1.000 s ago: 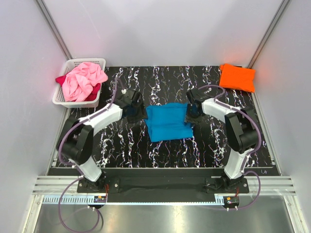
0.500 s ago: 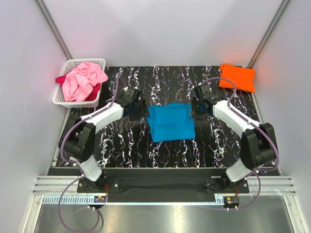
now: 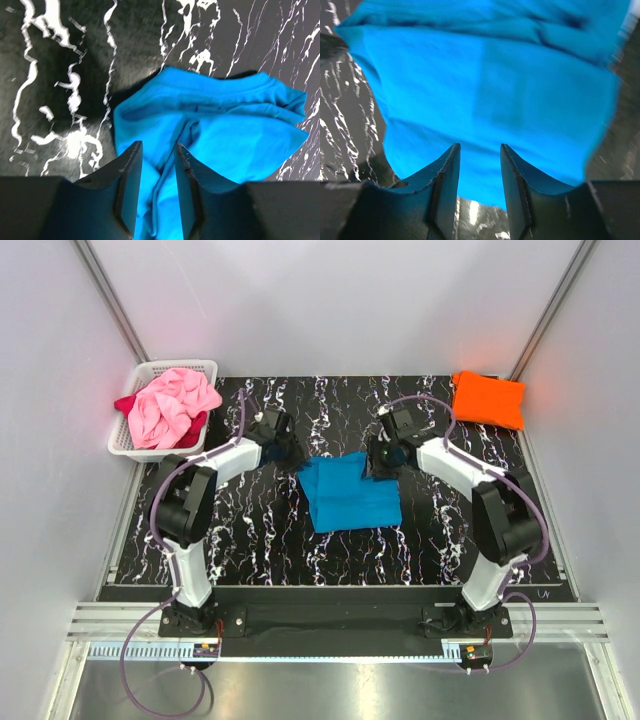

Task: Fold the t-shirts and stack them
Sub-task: Fold the tshirt

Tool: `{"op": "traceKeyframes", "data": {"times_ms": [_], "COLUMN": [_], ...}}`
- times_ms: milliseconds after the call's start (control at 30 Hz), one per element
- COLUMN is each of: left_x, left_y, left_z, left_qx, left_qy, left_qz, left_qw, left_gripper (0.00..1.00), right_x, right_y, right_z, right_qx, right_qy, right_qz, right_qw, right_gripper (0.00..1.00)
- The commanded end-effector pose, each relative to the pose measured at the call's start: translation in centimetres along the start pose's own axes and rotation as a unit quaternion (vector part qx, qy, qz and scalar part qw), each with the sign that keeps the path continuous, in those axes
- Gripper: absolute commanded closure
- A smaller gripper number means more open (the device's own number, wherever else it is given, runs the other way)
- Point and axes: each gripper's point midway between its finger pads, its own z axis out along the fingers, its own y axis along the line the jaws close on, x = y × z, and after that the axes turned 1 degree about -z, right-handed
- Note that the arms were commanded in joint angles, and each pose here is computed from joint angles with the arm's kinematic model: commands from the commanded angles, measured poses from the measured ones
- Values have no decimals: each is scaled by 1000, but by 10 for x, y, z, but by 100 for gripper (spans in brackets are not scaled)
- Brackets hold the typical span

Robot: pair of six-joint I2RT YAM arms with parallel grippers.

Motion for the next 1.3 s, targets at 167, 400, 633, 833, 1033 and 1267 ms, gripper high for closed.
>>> {"op": "traceKeyframes", "data": {"times_ms": [167,400,633,833,1033,1267], "left_x": [-22,-32,-41,-39,-26,-19], "left_y": [-12,-1,9,12,9,16], "left_z": [9,4,4,11,28,30], "left_qx": [5,-25,-48,-46,-30,-36], "left_qy": [-25,-49,-62,-47,-8,1], "left_qz": [2,14,16,14,10,8], "left_qw": [1000,998,997,998,999,999], "left_gripper": [67,61,46,44,44,45], "right_x": [-47,-61,-48,-32,-31,-40], "right_y": [72,89,94,100,104,103], "right_z": [23,46,76,92,93,86], "right_qx": [-65,-70,-65,-46,-33,5], "right_qy": [-36,-27,6,26,22,-7], "right_qz": [-72,-90,-117,-146,-159,-175], "right_qw": [995,993,991,988,987,985], "right_gripper": [54,50,48,47,46,46]}}
